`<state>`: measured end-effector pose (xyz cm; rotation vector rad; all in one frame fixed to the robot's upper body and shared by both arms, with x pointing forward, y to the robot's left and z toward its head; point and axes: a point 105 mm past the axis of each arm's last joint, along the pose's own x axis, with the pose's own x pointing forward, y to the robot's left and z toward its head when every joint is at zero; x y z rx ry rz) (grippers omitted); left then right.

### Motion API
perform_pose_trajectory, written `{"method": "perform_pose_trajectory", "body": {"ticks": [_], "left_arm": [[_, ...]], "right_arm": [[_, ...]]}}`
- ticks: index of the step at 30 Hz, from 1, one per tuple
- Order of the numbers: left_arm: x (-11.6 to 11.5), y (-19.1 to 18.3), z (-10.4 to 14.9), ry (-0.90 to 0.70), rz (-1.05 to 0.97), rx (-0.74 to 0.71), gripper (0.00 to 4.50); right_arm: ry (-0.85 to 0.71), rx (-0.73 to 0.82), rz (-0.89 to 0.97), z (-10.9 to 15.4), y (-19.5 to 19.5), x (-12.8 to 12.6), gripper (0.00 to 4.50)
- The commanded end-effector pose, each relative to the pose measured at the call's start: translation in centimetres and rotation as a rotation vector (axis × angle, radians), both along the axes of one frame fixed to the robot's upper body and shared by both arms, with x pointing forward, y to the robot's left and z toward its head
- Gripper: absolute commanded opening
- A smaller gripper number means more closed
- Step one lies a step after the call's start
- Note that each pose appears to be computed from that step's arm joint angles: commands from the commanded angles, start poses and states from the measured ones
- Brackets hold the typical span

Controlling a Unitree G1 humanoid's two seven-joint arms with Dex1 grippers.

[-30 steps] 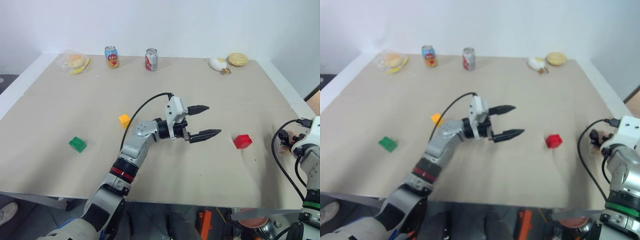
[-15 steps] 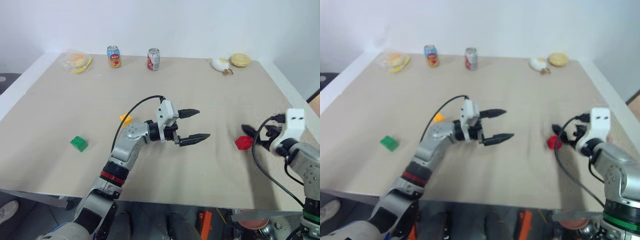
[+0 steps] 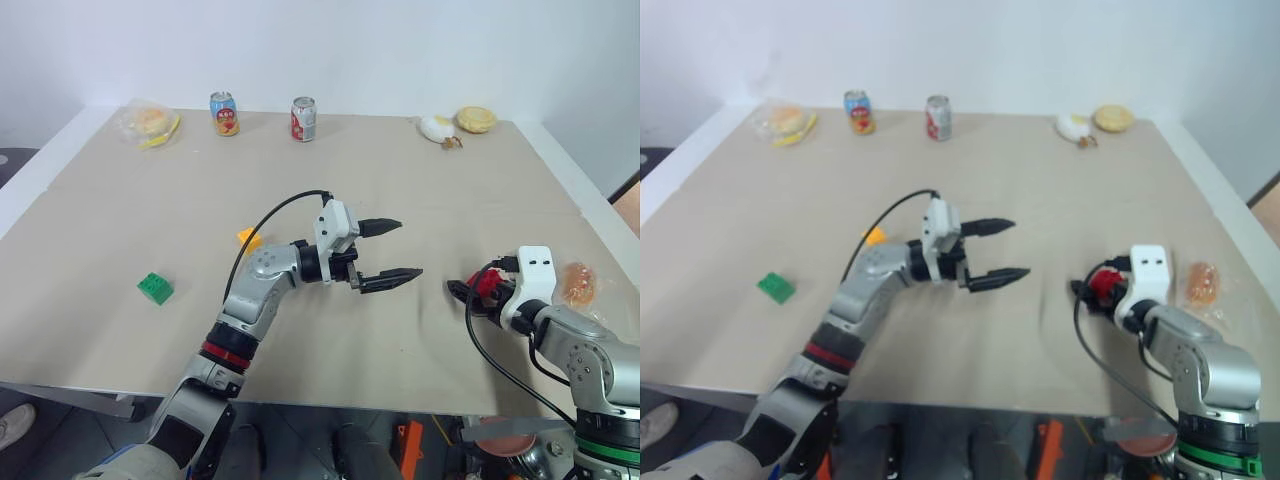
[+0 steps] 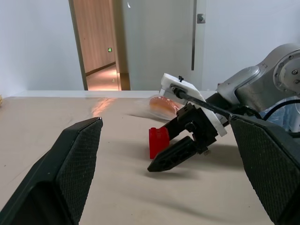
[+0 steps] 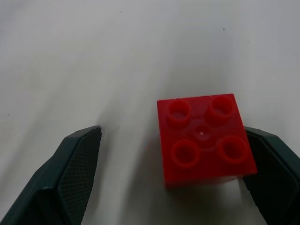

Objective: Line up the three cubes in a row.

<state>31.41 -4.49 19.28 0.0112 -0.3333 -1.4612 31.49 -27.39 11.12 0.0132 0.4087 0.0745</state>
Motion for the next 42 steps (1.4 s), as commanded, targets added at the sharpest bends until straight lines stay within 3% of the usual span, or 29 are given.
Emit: {"method": "perform_pose_trajectory", "body": {"ticks": [1, 8, 11, 16, 19, 23, 30, 42], "left_arm": [[-0.5, -0.3, 1.6, -0.053, -0.023, -0.025, 4.5], [-0.4, -0.3, 1.5, -0.052, -0.018, -0.024, 4.5], [-0.4, -0.1, 1.3, -0.053, -0.014, -0.019, 4.5], [-0.7, 2.5, 0.5, -0.065, -0.015, 0.026, 4.5], [-1.3, 4.8, -0.6, -0.056, -0.031, 0.083, 4.5], [-1.6, 9.8, -2.9, -0.044, -0.007, 0.226, 4.5], [-2.3, 13.3, -3.5, -0.046, 0.013, 0.32, 4.5], [-4.1, 13.2, -4.0, -0.014, 0.017, 0.316, 4.5]], "right_arm": [[-0.068, -0.012, -0.027, 1.1, -0.4, 0.6, 3.65], [-0.087, -0.043, -0.016, 1.4, -0.6, 0.6, 1.28], [-0.171, -0.086, 0.105, 3.2, 0.9, 0.8, 1.29], [-0.288, -0.124, 0.566, 6.0, 7.1, -0.2, 1.29], [-0.29, -0.123, 0.805, 6.4, 10.0, -1.1, 1.29], [-0.189, -0.134, 1.211, 5.0, 13.7, -2.6, 1.29], [-0.132, -0.218, 1.464, 2.2, 15.0, -3.2, 1.29], [-0.055, -0.327, 1.533, -1.2, 14.4, -3.7, 1.29]]}}
